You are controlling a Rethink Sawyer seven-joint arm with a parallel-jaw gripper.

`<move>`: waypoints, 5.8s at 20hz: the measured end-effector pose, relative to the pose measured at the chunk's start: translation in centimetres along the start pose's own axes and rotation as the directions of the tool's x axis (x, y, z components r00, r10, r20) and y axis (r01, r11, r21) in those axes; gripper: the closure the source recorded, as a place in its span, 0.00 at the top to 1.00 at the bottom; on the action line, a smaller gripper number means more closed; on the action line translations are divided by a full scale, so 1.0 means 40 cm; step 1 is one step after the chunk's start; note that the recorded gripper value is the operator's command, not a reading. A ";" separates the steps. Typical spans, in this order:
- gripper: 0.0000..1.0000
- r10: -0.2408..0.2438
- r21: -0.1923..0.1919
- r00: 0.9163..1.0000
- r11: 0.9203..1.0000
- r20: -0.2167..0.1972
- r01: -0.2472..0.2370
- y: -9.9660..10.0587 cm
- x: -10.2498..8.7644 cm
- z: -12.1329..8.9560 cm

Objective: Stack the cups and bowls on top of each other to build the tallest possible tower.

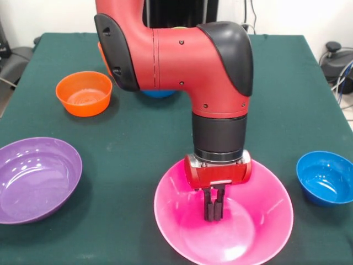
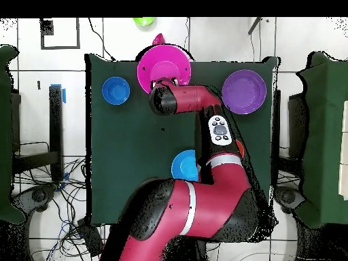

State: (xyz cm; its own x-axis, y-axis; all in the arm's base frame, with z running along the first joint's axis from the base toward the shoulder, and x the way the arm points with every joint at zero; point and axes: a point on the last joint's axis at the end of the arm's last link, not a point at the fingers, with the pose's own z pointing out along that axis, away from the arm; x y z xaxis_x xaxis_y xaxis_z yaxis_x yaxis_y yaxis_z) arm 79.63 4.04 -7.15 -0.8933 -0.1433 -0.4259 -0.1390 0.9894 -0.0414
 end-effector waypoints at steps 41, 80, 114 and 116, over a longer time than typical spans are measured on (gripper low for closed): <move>0.00 0.131 -0.005 0.946 0.990 -0.296 -0.139 -0.131 0.042 -0.040; 0.00 0.128 0.004 0.950 0.991 -0.286 -0.132 -0.139 0.025 -0.056; 1.00 0.126 0.002 0.955 0.991 -0.270 -0.130 -0.134 0.034 -0.052; 1.00 0.125 0.001 0.954 0.992 -0.272 -0.130 -0.132 0.037 -0.052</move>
State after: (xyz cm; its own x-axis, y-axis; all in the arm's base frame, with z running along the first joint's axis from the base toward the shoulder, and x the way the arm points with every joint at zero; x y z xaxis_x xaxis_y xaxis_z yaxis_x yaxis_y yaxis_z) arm 78.18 -1.46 -5.69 -0.9860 -0.0186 -0.1659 -0.0211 0.9997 0.0131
